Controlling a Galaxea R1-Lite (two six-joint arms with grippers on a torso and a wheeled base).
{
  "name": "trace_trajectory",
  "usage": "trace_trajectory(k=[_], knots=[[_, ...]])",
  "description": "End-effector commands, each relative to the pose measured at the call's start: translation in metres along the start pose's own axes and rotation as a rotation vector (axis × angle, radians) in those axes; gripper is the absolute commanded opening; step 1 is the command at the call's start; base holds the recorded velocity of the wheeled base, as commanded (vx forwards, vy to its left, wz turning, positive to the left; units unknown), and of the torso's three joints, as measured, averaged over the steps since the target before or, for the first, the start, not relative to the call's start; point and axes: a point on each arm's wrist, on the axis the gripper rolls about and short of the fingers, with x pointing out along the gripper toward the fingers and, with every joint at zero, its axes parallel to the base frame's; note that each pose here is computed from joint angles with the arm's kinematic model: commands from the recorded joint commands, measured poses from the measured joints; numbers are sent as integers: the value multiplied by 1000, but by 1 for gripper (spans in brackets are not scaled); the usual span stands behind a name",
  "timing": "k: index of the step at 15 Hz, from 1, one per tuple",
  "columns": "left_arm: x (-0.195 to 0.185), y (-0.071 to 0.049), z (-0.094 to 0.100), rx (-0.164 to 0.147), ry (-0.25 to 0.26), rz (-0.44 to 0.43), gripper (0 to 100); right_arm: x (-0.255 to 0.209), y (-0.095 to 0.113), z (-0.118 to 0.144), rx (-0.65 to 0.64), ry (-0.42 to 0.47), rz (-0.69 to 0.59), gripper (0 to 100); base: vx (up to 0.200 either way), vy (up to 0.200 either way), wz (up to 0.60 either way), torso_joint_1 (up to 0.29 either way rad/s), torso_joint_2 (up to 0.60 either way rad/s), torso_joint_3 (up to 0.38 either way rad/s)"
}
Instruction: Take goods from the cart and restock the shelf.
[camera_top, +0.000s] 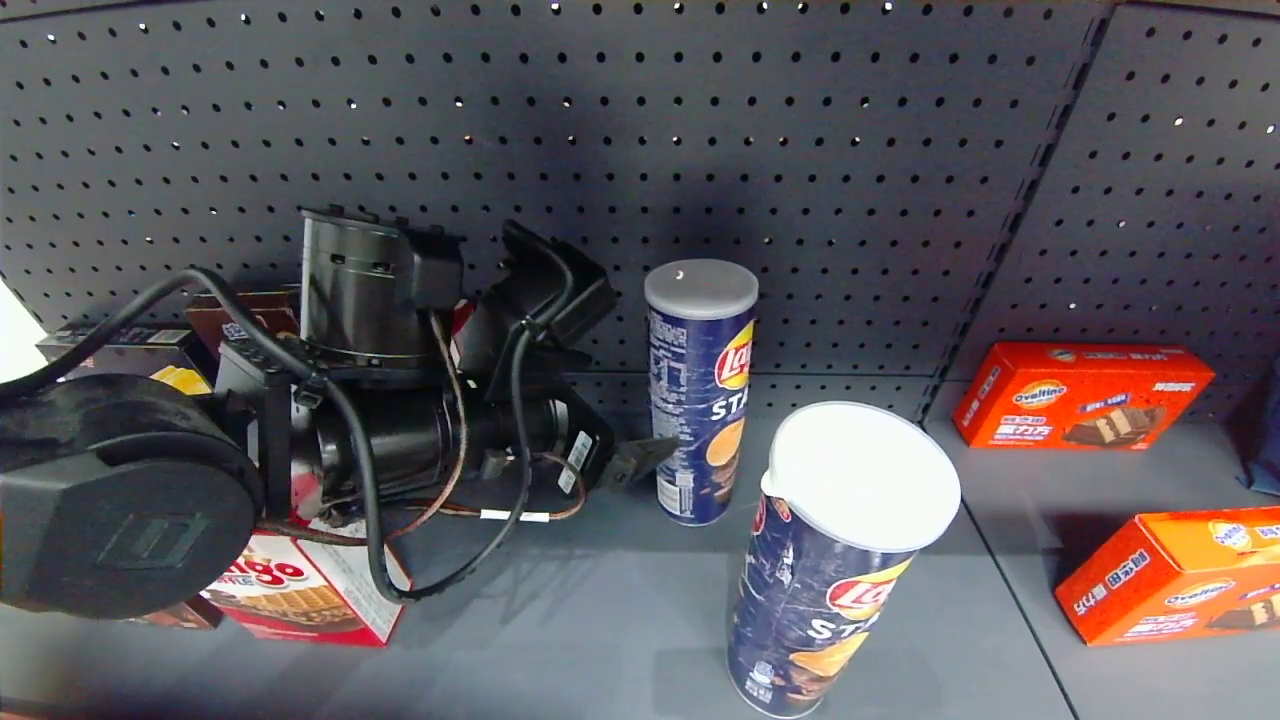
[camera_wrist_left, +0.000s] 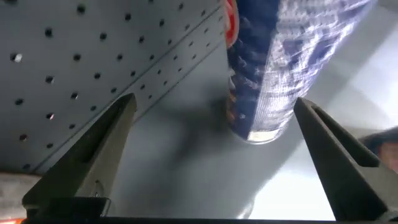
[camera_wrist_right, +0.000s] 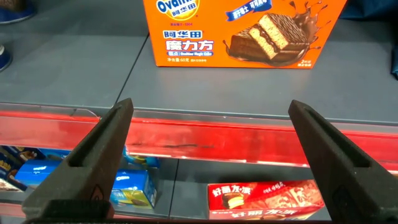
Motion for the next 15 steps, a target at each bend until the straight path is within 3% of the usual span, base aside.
trace_trajectory(k=[1, 2, 11, 15], knots=[[7, 1, -5, 2, 25, 12, 100, 0, 0, 0, 0, 1, 0, 100, 0, 0, 0, 0, 0, 0], [7, 2, -5, 14, 30, 31, 100, 0, 0, 0, 0, 1, 2, 100, 0, 0, 0, 0, 0, 0], [15, 9, -6, 9, 55, 114, 100, 0, 0, 0, 0, 1, 2, 100, 0, 0, 0, 0, 0, 0], [-4, 8, 5, 14, 11, 117, 100, 0, 0, 0, 0, 1, 2, 100, 0, 0, 0, 0, 0, 0]])
